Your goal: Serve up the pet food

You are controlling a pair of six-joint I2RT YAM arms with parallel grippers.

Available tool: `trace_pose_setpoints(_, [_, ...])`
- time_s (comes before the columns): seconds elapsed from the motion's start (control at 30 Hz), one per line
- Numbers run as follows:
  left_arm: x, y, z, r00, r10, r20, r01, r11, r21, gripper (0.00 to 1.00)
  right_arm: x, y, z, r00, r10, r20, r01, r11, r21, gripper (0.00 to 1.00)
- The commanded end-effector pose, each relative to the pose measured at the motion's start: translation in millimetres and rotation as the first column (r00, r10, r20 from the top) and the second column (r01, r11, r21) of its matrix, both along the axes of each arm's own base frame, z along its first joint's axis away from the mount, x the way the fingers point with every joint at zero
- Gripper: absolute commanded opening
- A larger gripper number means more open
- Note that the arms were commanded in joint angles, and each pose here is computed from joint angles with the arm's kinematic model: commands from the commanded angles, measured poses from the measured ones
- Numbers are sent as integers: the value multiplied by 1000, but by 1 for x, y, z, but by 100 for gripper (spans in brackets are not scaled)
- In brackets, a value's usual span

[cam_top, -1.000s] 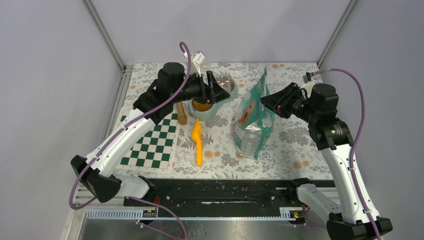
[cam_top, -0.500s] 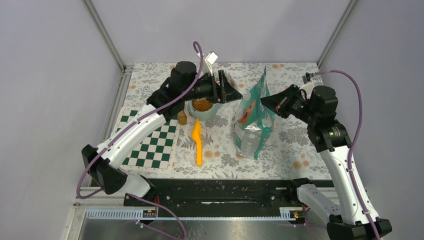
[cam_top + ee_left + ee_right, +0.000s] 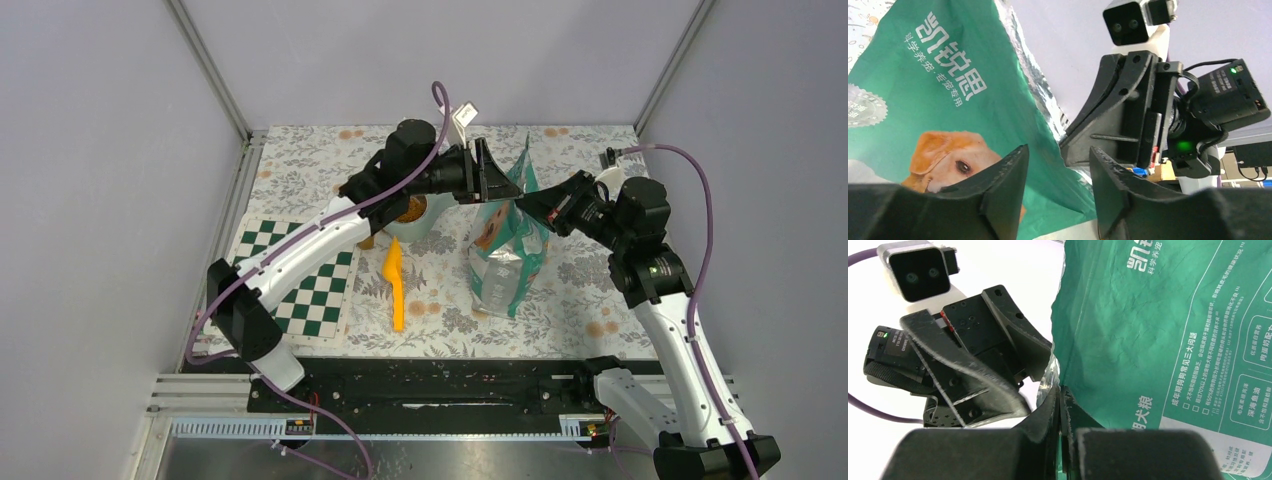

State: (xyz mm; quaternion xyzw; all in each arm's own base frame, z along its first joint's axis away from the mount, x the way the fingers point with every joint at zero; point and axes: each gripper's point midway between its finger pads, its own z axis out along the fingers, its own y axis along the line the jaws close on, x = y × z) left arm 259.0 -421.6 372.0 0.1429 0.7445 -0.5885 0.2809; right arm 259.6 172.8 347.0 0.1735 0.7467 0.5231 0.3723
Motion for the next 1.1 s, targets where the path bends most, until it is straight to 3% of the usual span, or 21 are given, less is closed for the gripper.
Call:
trace_pose_setpoints(0.0, [1,-9,24,999,-19,30,21,998,-60,45,-2,2,0,999,19,34,-19,1000,-19,0])
trace_pose_setpoints(0.23, [13,-6,18,997,37,64,-36,999,-3,25,-5,-9,-13,999,-32,-21,29,995,-99,0])
trace_pose_setpoints(0.37, [25,-1,16,989,88,121,-93,995,42,0,-9,-24,-12,996,-84,-35,74,975,-209,0])
trace_pose_setpoints(0.67, [31,-7,10,987,76,139,-87,994,72,0,-10,-30,-10,996,-90,-26,80,960,-269,0])
trace_pose_setpoints(0.73, [31,-8,9,987,75,144,-87,993,80,8,-8,-31,-9,996,-91,-22,81,957,-280,0])
trace_pose_setpoints(0.83, [30,-13,9,988,60,144,-73,994,82,32,-5,-29,-6,997,-76,-13,69,956,-287,0])
trace_pose_setpoints(1.07, [27,-13,31,985,71,160,-75,997,16,56,-2,-15,0,1000,-12,20,17,975,-222,2])
